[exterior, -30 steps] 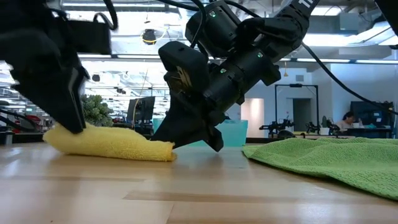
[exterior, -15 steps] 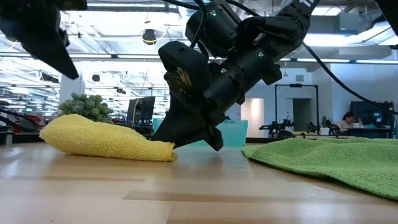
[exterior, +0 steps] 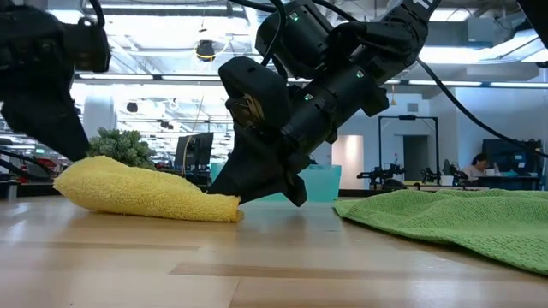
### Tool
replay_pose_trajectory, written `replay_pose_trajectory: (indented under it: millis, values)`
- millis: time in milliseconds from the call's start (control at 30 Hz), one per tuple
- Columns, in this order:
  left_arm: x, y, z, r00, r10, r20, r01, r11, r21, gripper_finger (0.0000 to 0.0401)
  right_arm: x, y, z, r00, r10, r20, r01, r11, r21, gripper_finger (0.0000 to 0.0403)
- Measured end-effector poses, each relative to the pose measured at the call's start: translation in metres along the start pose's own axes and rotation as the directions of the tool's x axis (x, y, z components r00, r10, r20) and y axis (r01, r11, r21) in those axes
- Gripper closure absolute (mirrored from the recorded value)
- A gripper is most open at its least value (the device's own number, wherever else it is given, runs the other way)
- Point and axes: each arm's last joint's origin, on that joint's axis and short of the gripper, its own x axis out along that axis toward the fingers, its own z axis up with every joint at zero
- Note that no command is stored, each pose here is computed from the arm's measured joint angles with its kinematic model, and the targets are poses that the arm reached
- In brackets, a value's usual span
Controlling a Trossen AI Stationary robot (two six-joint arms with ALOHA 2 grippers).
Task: Roll microfiber towels into tight, uniform cylinder then place into a basket
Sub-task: Put the yellow microfiber cloth into the green bin
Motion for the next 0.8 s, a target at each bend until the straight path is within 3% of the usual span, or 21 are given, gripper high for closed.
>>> replay_pose_trajectory:
  millis: [233,600,800]
  values:
    - [0.021,0.015,-0.007,0.996,-0.085,0.021,0.086,0.994,-0.069,0.0157,0.000,0.000,0.000,1.000,0.000,0.000,0.000,1.000,0.000,0.0379]
    - [0.044,0.040,-0.014,0.970,-0.235,0.055,0.242,0.944,-0.226,0.0156,0.000,0.000,0.000,1.000,0.001,-0.001,-0.001,1.000,0.000,0.0379]
    - [0.046,0.042,-0.016,0.955,-0.286,0.072,0.295,0.923,-0.247,0.0167,0.000,0.000,0.000,1.000,0.001,-0.001,-0.001,1.000,0.000,0.0385]
